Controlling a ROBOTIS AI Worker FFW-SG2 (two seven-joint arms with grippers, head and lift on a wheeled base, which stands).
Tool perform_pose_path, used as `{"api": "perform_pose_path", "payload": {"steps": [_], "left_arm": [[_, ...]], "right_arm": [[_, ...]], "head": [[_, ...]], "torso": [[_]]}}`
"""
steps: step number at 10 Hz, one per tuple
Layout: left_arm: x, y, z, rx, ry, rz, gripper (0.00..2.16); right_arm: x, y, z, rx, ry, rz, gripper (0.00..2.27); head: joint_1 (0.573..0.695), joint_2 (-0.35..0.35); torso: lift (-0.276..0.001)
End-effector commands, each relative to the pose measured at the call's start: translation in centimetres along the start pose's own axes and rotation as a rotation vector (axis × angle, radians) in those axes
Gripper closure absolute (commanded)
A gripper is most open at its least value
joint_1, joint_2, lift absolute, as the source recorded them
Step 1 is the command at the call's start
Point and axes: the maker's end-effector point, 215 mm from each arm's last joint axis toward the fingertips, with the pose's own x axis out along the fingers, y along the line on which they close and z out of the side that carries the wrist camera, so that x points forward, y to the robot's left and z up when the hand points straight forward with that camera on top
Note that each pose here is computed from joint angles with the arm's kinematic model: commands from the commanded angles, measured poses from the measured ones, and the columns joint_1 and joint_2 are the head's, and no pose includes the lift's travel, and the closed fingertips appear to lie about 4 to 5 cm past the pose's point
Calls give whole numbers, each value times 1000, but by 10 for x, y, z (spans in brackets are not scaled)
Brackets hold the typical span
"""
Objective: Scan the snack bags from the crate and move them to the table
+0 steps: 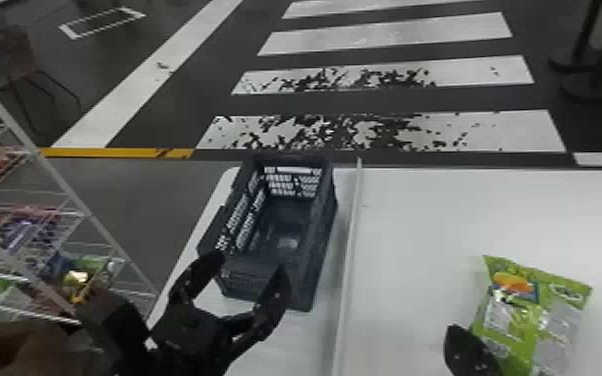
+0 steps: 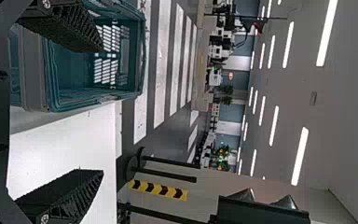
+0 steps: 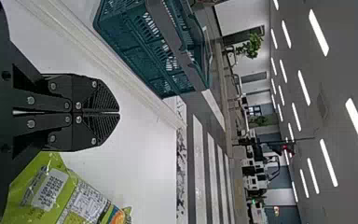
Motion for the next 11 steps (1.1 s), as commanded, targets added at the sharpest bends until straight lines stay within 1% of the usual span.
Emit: {"api": "perform_pose_path", "payload": {"steps": [1,2,3,5,9,11], "left_arm": [[-1,-1,-2,-3,6,-4,70],[-3,-4,1,-32,2,-22,70],[-5,-3,2,-37,3,-25,70],[-7,-4,2,-35,6,-27,70],[-11,-5,-6,-37,25,-37,73],[-13,-3,-8,-34,31,-36,73]], "right_arm": [[20,20,-8,4,0,38,2243],[27,27,-8,-14,-2,49,2243],[32,25,-8,-15,-3,40,2243],[42,7,-16,-35,8,-38,2243],[72,-27,-41,-78,61,-139,2243],[75,-44,-47,-87,73,-194,2243]], "head": [[695,279],[695,301],[695,322],[695,331],[695,288],[695,277]], "torso": [[-95],[-95],[-95],[-95],[-95],[-95]]}}
